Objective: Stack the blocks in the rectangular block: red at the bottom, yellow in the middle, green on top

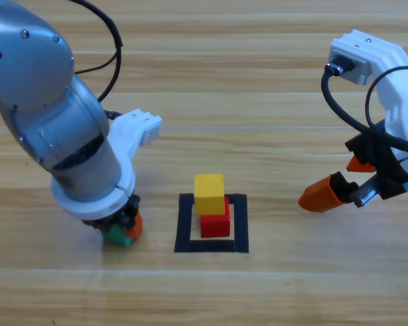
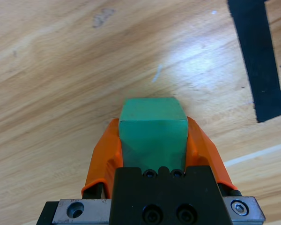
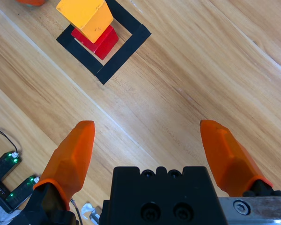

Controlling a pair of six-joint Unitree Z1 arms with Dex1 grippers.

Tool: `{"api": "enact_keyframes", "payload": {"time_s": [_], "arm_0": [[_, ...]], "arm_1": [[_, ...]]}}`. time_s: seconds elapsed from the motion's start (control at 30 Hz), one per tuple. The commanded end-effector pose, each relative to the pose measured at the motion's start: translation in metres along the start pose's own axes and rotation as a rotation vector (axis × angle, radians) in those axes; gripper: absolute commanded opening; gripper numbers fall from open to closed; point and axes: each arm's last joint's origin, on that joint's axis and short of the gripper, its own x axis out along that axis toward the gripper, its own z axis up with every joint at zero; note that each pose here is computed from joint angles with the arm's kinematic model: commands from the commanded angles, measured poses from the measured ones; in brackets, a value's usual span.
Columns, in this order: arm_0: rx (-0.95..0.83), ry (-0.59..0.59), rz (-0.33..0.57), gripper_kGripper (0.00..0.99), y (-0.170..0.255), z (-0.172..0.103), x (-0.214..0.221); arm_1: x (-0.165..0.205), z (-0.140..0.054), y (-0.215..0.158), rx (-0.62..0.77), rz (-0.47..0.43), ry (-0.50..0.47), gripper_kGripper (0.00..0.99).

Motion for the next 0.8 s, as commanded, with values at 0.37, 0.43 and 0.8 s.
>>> {"api": "enact_keyframes", "payload": {"time_s": [0.37, 0.43, 0.8], "arm_0": [[-0.299, -0.233, -0.055, 0.061, 0.008, 0.064, -0.179], [-0.307, -0.209, -0.048, 0.061, -0.013, 0.077, -0.182], [-0.266, -0.117, -0.077, 0.063, -0.092, 0.088, -0.154]], "arm_1": [[0.006, -0.003, -0.009, 0.020, -0.025, -0.005, 0.985], [0.006, -0.003, -0.009, 0.020, -0.025, -0.005, 0.985], [0.006, -0.003, -0.008, 0.018, -0.022, -0.005, 0.985]]}}
